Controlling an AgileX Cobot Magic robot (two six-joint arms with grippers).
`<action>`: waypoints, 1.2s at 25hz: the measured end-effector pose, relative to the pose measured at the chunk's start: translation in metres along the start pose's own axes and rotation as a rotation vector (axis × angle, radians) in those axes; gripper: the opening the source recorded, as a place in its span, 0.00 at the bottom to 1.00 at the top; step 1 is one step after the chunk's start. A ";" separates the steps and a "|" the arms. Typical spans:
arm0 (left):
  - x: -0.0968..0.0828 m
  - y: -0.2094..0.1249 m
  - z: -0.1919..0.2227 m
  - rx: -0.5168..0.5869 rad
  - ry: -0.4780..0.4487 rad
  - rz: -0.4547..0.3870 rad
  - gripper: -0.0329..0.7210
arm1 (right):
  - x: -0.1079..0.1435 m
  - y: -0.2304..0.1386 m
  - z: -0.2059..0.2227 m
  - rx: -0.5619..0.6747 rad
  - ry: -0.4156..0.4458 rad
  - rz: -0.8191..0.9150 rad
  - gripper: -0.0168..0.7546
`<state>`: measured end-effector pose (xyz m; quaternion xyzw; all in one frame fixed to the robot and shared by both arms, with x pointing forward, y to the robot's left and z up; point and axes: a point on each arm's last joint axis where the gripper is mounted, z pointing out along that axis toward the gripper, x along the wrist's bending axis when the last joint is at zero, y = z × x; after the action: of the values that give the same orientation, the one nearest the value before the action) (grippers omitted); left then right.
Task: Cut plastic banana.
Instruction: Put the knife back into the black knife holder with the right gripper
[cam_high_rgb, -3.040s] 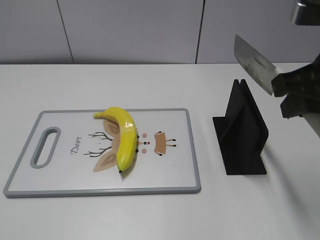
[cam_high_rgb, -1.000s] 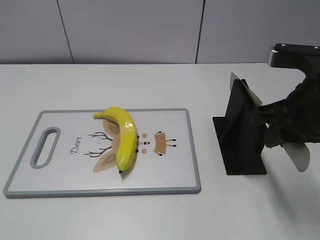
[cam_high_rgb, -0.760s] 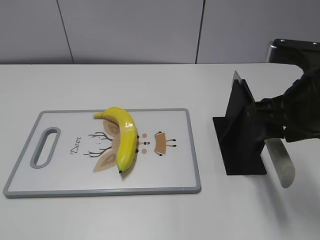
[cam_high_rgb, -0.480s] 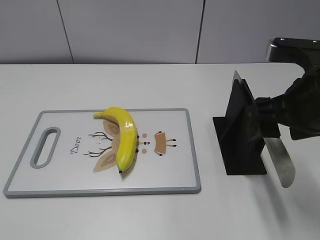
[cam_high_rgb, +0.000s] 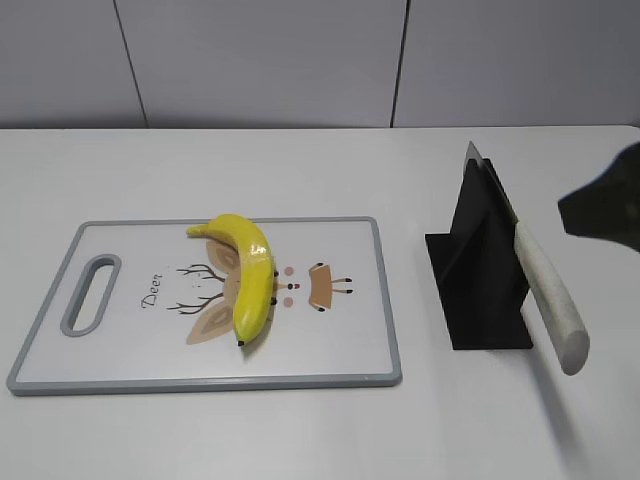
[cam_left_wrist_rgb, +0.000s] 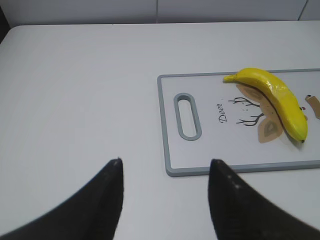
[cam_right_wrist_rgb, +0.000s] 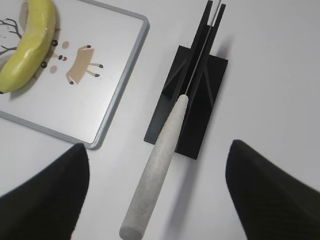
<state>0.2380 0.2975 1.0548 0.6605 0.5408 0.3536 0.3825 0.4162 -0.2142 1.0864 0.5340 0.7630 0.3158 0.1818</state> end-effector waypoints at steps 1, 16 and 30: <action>0.000 0.000 0.000 0.000 0.000 0.000 0.74 | 0.000 -0.007 -0.005 -0.010 0.007 0.003 0.85; 0.000 0.000 0.000 -0.001 -0.002 -0.002 0.74 | -0.011 -0.125 -0.059 -0.206 0.035 -0.017 0.81; 0.000 0.000 0.000 -0.001 -0.003 -0.003 0.74 | -0.019 -0.155 -0.079 -0.259 -0.030 -0.070 0.79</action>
<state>0.2380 0.2972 1.0549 0.6599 0.5409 0.3525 0.3842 0.2665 -0.2902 1.0383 0.4838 0.7312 0.3969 0.2717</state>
